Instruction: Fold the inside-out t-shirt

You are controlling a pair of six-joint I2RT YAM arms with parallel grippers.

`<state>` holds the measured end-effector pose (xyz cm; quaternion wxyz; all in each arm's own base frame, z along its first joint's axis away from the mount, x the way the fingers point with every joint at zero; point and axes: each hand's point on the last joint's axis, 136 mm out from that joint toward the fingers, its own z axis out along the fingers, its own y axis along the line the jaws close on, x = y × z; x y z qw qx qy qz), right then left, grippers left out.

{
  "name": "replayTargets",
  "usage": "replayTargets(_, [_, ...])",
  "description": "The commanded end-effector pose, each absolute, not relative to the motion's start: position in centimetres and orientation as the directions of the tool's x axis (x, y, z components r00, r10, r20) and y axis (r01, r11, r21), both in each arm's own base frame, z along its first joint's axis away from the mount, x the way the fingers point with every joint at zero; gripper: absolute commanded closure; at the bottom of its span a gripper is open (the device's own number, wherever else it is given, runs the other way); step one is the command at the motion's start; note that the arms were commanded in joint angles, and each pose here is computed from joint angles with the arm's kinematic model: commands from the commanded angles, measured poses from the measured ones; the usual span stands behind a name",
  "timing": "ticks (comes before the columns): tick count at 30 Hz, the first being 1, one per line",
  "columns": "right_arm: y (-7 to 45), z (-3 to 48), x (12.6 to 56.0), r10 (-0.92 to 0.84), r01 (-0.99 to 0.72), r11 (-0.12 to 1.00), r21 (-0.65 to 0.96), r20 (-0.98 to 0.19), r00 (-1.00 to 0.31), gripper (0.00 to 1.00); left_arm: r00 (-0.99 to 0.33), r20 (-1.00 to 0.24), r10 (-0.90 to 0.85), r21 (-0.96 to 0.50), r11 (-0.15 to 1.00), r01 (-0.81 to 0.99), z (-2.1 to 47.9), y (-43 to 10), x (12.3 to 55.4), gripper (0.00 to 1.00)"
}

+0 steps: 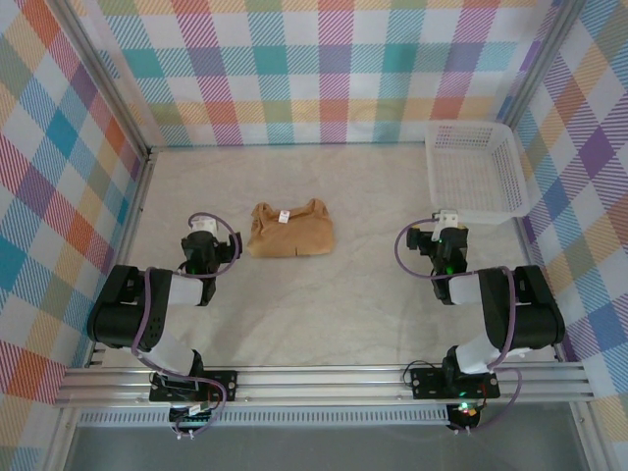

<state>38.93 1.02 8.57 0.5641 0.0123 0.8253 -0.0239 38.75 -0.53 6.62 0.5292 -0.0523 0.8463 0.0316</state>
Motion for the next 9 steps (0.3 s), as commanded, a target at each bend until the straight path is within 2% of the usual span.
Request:
replayTargets(1, [1.35,9.43,39.36,0.010,0.030,1.000,0.000,-0.945,-0.328,0.00,-0.390,-0.918,-0.070,-0.024,0.992,-0.122,8.04,-0.43,39.63,0.00])
replayTargets(9, [1.40,9.53,39.37,0.012,0.028,1.000,0.002,-0.945,-0.328,0.00,-0.391,-0.918,-0.071,-0.025,0.992,-0.120,8.03,-0.44,39.66,0.00])
